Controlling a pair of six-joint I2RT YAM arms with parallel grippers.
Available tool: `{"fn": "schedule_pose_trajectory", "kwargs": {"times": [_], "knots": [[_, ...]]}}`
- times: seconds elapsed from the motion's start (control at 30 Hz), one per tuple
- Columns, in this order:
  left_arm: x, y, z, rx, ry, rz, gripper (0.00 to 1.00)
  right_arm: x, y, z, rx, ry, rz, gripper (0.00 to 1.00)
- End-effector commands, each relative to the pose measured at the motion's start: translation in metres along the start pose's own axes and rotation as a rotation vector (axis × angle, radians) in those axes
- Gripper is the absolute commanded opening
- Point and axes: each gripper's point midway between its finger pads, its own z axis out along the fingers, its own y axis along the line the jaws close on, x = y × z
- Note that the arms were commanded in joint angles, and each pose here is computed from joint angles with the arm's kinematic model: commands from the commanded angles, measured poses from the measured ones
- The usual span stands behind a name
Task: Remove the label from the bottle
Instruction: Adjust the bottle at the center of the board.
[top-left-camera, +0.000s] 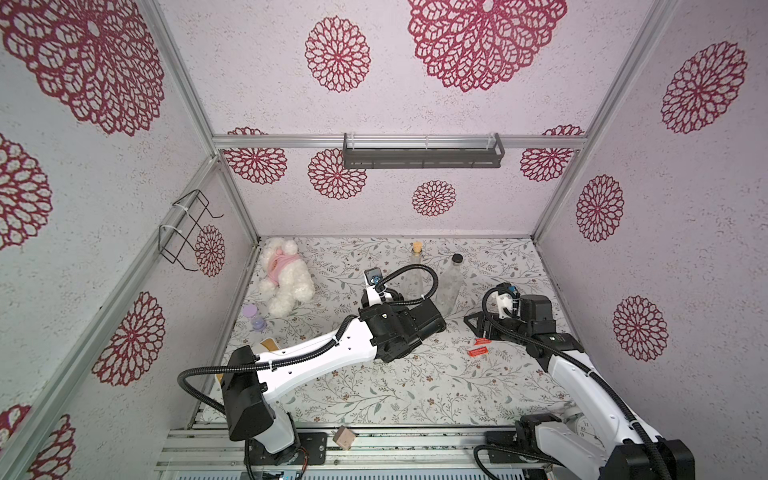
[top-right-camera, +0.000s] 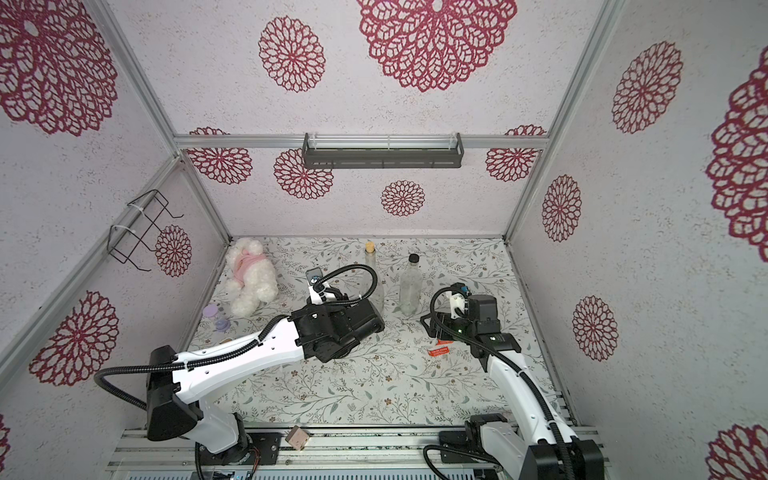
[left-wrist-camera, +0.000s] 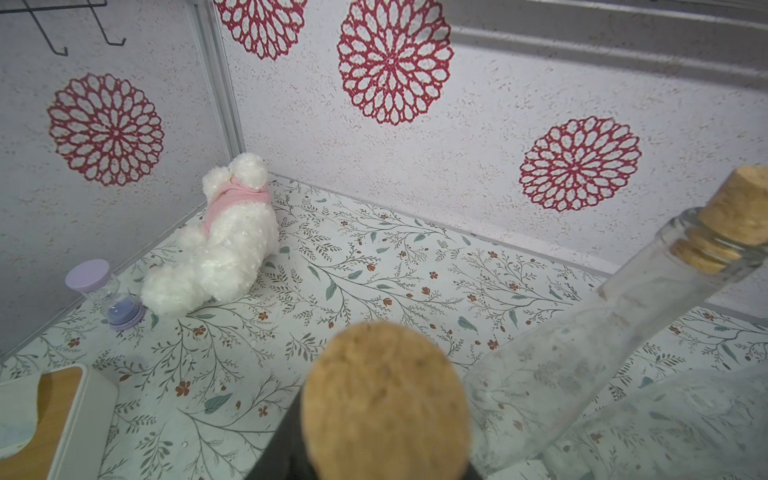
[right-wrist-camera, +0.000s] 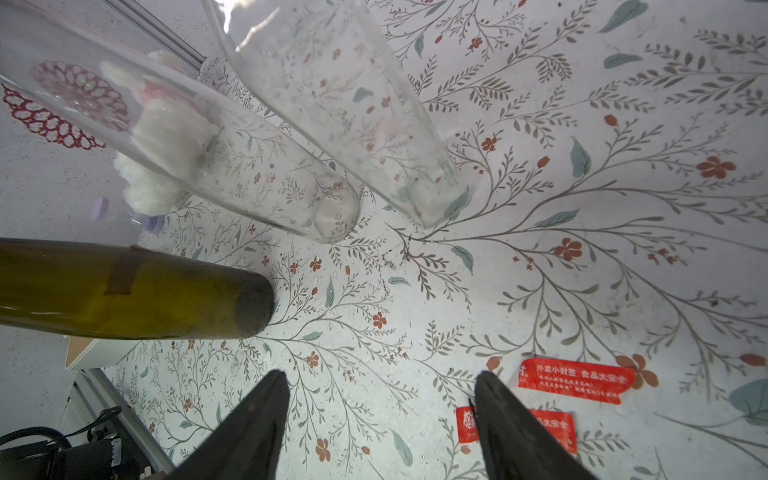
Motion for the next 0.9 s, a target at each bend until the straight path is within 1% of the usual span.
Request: {"fn": "schedule_pose_trajectory", "kwargs": {"times": [0.0, 0.1, 0.3, 0.47, 0.57, 0.77, 0.87], "knots": [[-0.024, 0.001, -0.005, 0.012, -0.063, -0.071, 0.4, -0.008, 0.004, -0.004, 0.005, -0.019, -0.045, 0.73], [-0.025, 0.0, -0.005, 0.016, -0.064, -0.069, 0.46, -0.008, 0.003, -0.003, 0.008, -0.018, -0.044, 0.73], [-0.027, -0.005, -0.005, 0.031, -0.058, -0.064, 0.64, -0.009, 0.003, -0.003, 0.009, -0.017, -0.043, 0.73], [-0.03, -0.014, -0.008, 0.074, -0.038, -0.052, 0.76, -0.009, 0.002, -0.003, 0.012, -0.016, -0.042, 0.73], [-0.033, -0.022, -0.01, 0.127, -0.014, -0.032, 0.85, -0.009, 0.001, -0.002, 0.016, -0.015, -0.041, 0.73], [-0.038, -0.033, -0.017, 0.253, 0.054, 0.01, 0.92, -0.009, 0.0, -0.002, 0.021, -0.014, -0.042, 0.73], [-0.035, -0.041, -0.02, 0.334, 0.101, 0.054, 0.94, -0.009, 0.0, -0.001, 0.024, -0.012, -0.042, 0.73]]}}
